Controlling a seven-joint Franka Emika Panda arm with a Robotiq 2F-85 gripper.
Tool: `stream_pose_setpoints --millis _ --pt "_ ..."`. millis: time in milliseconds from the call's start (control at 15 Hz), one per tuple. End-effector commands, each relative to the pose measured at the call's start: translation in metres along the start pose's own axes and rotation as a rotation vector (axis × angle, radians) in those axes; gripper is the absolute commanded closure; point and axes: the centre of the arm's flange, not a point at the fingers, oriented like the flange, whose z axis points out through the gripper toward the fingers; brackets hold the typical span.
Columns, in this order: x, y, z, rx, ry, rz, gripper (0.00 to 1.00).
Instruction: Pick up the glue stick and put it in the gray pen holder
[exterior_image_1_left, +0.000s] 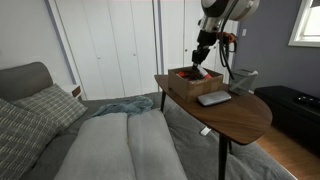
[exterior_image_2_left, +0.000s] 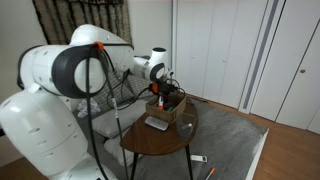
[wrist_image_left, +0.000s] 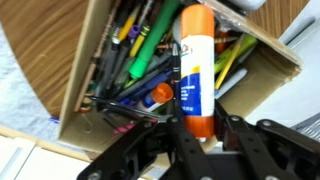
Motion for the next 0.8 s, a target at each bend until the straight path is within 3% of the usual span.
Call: stream_pose_setpoints --millis 0,133,333,533,733 --pt "-0.059 0.032 -0.073 -0.098 0.105 0.141 0.92" --pt "-0.091 0.053 -0.109 -0.147 0.155 0.224 0.92" --pt "-0.133 0.077 -0.133 -0.239 0.213 0.34 0.92" --pt "-0.159 0.094 -0.125 -0.342 0.276 0.45 0.92" --pt "-0.155 0.105 -0.099 -0.438 0.346 0.56 0.92"
